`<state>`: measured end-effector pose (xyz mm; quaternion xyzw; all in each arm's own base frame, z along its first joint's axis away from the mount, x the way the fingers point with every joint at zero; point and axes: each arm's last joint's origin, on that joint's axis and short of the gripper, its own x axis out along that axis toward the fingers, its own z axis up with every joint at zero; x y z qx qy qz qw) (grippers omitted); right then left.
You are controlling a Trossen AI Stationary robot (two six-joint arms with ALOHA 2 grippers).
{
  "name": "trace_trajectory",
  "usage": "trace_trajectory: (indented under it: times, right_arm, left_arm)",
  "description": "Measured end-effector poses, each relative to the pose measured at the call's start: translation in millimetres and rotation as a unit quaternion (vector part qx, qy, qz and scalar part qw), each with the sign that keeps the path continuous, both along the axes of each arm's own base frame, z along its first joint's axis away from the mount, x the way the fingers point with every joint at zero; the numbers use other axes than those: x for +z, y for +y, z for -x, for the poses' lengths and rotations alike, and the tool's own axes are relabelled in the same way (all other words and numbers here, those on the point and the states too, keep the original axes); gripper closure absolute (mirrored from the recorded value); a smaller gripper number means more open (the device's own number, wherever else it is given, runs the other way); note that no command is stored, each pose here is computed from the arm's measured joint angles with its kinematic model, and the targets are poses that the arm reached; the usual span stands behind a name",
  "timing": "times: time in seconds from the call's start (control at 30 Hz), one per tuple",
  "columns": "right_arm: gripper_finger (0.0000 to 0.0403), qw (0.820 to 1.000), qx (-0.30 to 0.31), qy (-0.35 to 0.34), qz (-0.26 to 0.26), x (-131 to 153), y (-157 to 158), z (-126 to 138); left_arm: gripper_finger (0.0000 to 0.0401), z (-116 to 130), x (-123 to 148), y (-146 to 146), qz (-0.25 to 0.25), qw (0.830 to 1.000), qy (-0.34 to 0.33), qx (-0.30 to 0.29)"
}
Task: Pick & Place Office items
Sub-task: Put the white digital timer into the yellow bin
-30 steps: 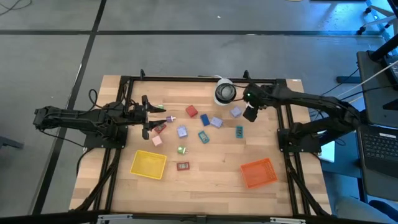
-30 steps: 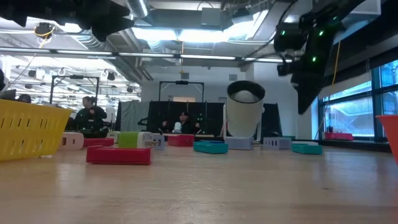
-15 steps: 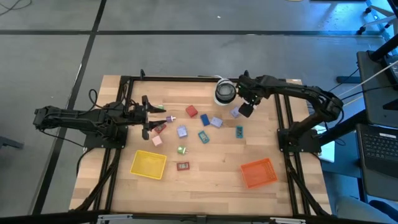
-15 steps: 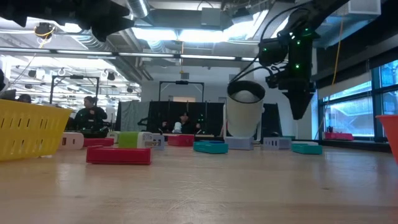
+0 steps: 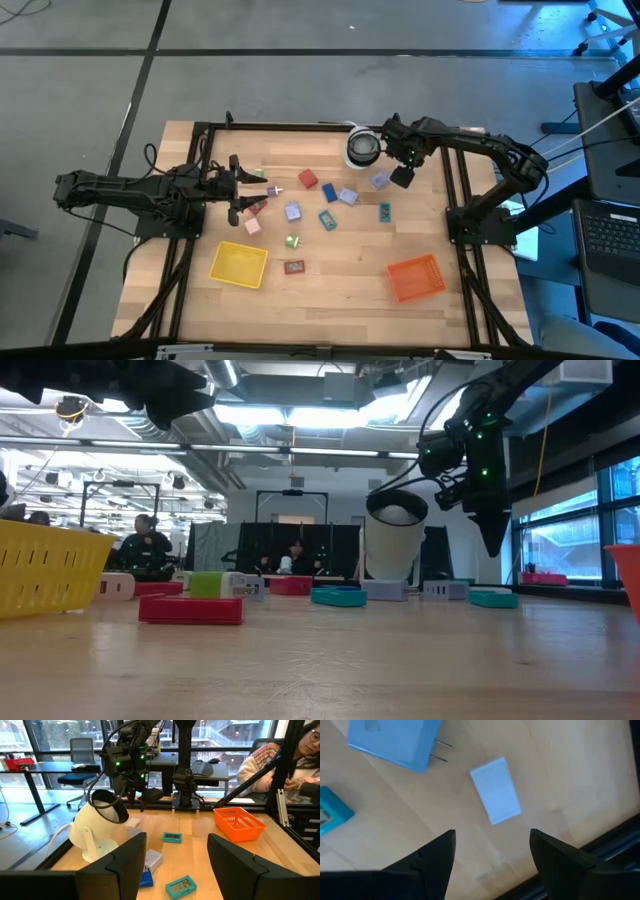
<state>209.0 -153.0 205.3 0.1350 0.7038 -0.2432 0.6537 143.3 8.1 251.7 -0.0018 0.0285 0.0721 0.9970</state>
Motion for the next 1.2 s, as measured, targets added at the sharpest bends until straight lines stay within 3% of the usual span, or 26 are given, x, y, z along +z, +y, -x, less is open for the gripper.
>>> trace_trajectory:
  times: [0.23,0.47,0.77,0.93,1.2]
  right_arm:
    - [0.0149,0.999,-0.035,-0.038,-0.015,0.0,1.6,-4.9]
    - [0.0149,0.997,-0.024,-0.07,0.016,7.3,8.8,-12.6]
    - [0.0149,0.983,-0.104,-0.146,0.045,38.2,6.0,7.1]
    - [0.0149,0.972,-0.184,-0.129,0.063,42.4,-0.6,22.5]
    - [0.0149,0.962,-0.231,-0.132,0.056,41.4,-9.3,30.0]
  left_arm:
    - [0.0193,0.0,-0.2,0.0,0.004,1.0,0.0,0.0]
    - [0.0193,0.1,-1.7,0.0,0.004,1.0,0.009,0.0]
    - [0.0193,0.1,-1.7,0.0,0.004,1.0,0.009,0.0]
    - [0.0193,0.1,-2.2,0.0,0.004,1.0,0.011,0.0]
    - [0.0193,0.3,-4.4,-0.2,0.005,1.0,0.023,-0.003]
